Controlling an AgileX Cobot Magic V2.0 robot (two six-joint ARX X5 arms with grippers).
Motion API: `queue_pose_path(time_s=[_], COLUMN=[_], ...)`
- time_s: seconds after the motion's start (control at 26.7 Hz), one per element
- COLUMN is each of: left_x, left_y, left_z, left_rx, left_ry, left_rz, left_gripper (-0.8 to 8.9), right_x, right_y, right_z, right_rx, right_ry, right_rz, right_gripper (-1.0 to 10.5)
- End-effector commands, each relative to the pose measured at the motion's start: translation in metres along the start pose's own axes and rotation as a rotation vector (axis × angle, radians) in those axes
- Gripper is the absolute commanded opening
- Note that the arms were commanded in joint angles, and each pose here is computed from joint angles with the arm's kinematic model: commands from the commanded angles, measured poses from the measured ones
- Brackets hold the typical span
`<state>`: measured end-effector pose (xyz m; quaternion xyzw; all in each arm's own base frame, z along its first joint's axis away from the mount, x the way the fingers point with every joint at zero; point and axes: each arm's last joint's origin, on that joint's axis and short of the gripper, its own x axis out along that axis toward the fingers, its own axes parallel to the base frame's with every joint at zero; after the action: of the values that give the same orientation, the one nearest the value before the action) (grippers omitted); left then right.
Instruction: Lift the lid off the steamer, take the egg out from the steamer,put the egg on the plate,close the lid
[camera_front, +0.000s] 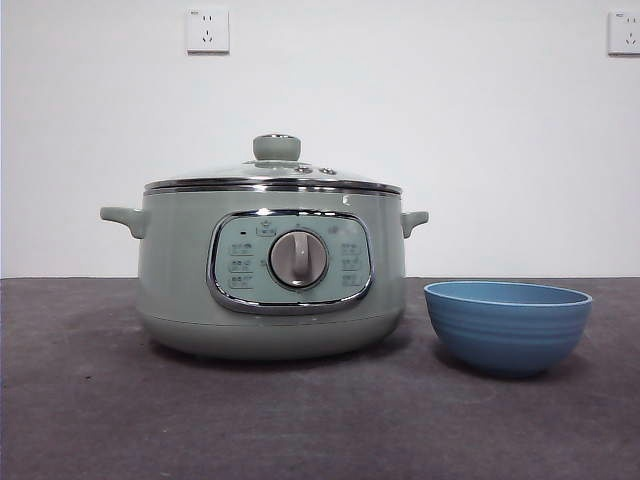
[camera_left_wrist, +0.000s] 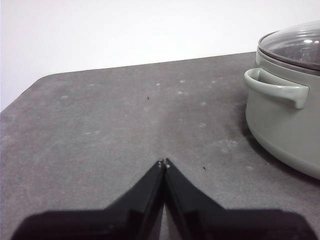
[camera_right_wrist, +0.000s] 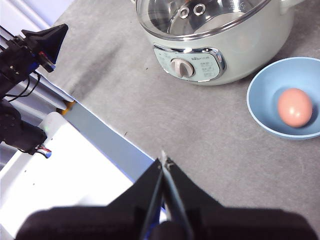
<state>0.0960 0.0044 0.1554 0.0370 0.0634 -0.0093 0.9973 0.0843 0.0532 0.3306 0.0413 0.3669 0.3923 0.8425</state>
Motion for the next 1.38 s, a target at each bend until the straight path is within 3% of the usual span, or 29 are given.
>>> queue_pose_path(time_s=[0.04, 0.15, 0.22, 0.3, 0.45, 0.52, 0.6, 0.71, 0.86, 1.38], left_x=[0.001, 0.001, 0.001, 0.001, 0.001, 0.001, 0.001, 0.001, 0.001, 0.001], left_y=[0.0, 0.0, 0.0, 0.0, 0.0, 0.0, 0.0, 0.0, 0.0, 0.0], left_z=[-0.004, -0.004, -0.004, -0.004, -0.004, -0.004, -0.004, -0.004, -0.004, -0.006], left_rx=[-0.011, -0.011, -0.011, -0.011, -0.011, -0.011, -0.011, -0.011, -0.011, -0.013], left_ry=[0.008, 0.008, 0.009, 0.009, 0.009, 0.009, 0.009, 0.009, 0.011, 0.03], left_rz=[0.006, 0.005, 0.006, 0.005, 0.006, 0.005, 0.005, 0.006, 0.005, 0.004], left_gripper=[-0.03, -0.03, -0.03, -0.03, -0.03, -0.03, -0.03, -0.04, -0.03, -0.03], right_x=[0.001, -0.008, -0.022, -0.032, -0.02, -0.003, 0.01, 0.031, 0.054, 0.081], right_y=[0.0, -0.001, -0.001, -0.004, -0.025, -0.038, -0.048, -0.067, -0.084, -0.102], right_z=[-0.001, 0.001, 0.005, 0.003, -0.025, -0.044, -0.057, -0.079, -0.105, -0.135], right_rx=[-0.004, -0.095, -0.184, -0.216, -0.299, -0.322, -0.306, -0.224, -0.118, -0.044], right_ry=[0.0, -0.091, -0.265, -0.421, -0.586, -0.649, -0.688, -0.73, -0.74, -0.609], right_rz=[-0.002, -0.041, -0.101, -0.191, -0.426, -0.445, -0.477, -0.575, -0.631, -0.631], right_gripper=[0.0, 0.0, 0.0, 0.0, 0.0, 0.0, 0.0, 0.0, 0.0, 0.0])
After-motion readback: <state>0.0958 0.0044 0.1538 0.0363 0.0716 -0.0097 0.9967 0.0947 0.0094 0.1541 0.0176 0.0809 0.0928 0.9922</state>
